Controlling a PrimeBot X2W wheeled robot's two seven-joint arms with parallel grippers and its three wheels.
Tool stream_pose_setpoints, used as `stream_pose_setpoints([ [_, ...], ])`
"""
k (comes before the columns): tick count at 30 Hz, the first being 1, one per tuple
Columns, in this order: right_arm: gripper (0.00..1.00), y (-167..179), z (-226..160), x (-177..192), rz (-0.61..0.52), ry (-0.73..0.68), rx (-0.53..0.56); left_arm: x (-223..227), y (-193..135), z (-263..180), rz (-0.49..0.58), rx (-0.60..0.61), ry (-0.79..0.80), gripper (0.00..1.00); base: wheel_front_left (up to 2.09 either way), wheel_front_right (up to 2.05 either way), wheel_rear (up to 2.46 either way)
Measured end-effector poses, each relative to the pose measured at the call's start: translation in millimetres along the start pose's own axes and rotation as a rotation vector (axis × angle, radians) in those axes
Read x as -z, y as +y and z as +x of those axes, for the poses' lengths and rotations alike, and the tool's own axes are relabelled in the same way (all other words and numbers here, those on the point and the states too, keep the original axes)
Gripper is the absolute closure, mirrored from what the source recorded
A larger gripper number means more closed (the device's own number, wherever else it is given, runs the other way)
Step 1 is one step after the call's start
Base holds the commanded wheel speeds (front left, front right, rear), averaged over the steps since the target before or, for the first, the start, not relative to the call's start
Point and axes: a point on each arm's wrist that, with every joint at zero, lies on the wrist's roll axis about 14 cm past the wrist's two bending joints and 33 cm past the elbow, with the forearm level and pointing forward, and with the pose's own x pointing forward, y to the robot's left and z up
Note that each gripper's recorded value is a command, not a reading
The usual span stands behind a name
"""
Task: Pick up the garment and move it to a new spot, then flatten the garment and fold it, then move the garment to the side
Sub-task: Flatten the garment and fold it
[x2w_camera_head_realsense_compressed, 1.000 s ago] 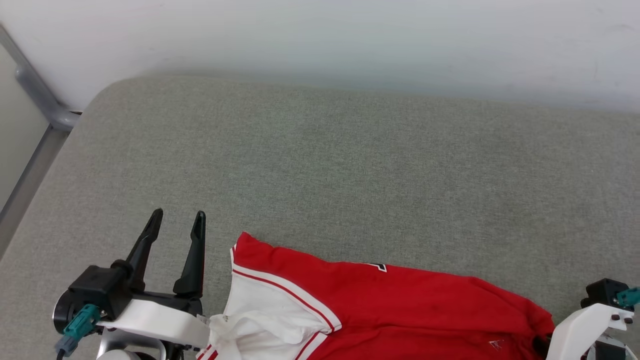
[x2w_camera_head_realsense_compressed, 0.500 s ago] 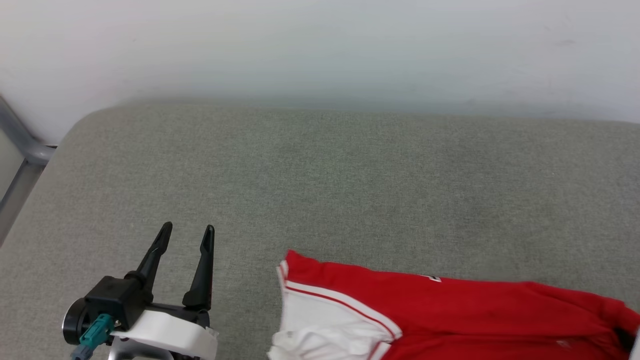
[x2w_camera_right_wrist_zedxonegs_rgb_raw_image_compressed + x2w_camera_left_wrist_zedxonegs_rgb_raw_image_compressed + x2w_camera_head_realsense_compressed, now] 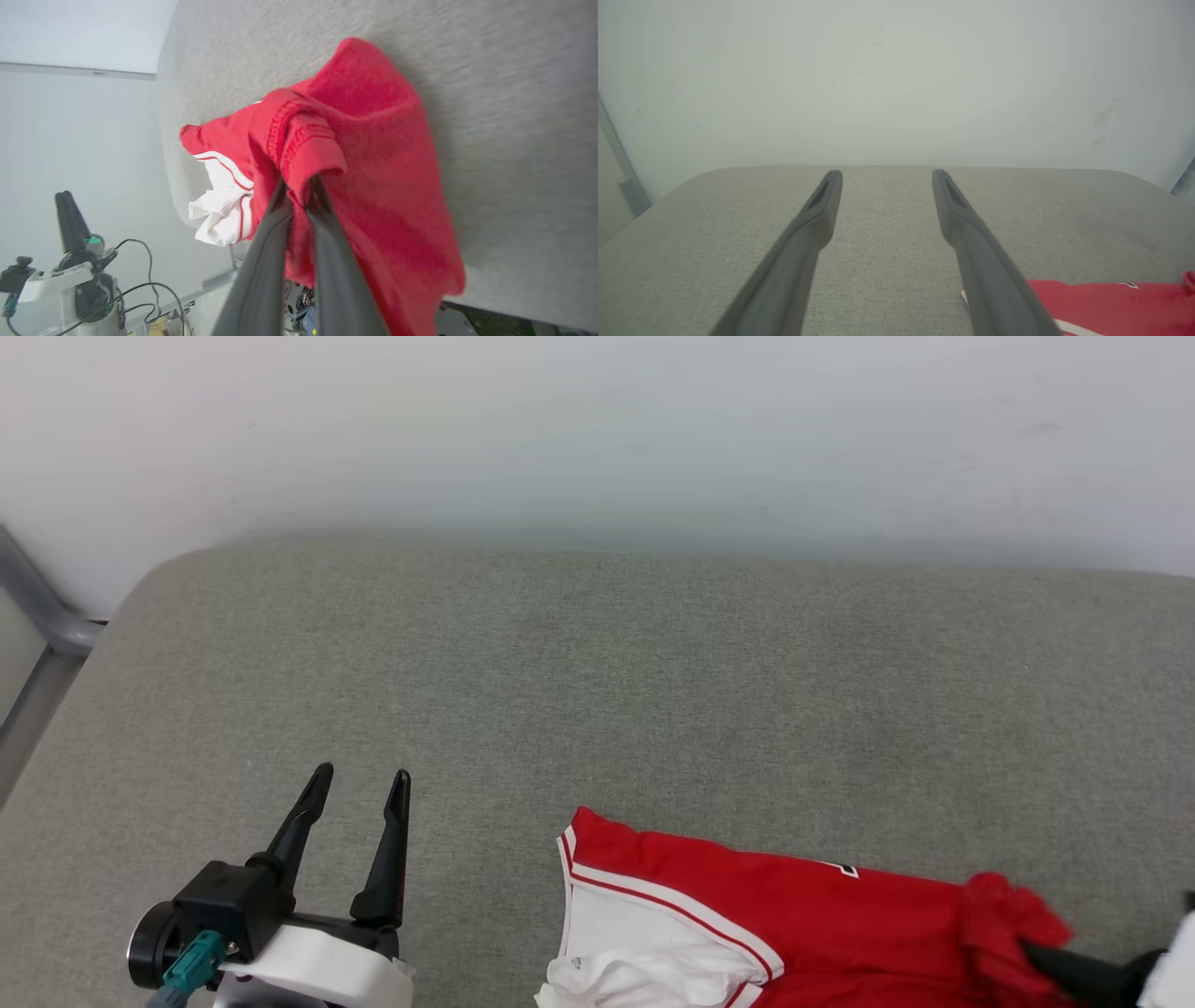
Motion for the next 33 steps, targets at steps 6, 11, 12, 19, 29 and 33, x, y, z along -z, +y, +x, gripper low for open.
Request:
stream_pose_setpoints([
  [6, 1.0, 62, 39, 45, 0.086, 0.19, -0.323, -1, 4, -3, 0.003, -0.012, 0.0, 0.0, 0.0, 0.0, 0.0],
  [11, 1.0, 111, 63, 79, 0.1, 0.297, -0.475, -4, 10, -5, 0.008, -0.031, -0.005, 0.0, 0.0, 0.0, 0.0],
  [12, 1.0, 121, 67, 84, 0.102, 0.311, -0.502, -4, 12, -5, 0.009, -0.035, -0.003, 0.0, 0.0, 0.0, 0.0],
  [19, 1.0, 166, 100, 115, 0.077, 0.381, -0.56, -3, 20, -2, 0.01, -0.056, -0.001, 0.0, 0.0, 0.0, 0.0],
  [29, 0.0, 175, 126, 130, 0.029, 0.372, -0.523, 8, 29, -2, 0.006, -0.09, 0.028, 0.0, 0.0, 0.0, 0.0],
  [33, 0.0, 189, 121, 111, -0.09, 0.243, -0.537, 7, 25, 1, 0.008, -0.076, 0.021, 0.0, 0.0, 0.0, 0.0],
])
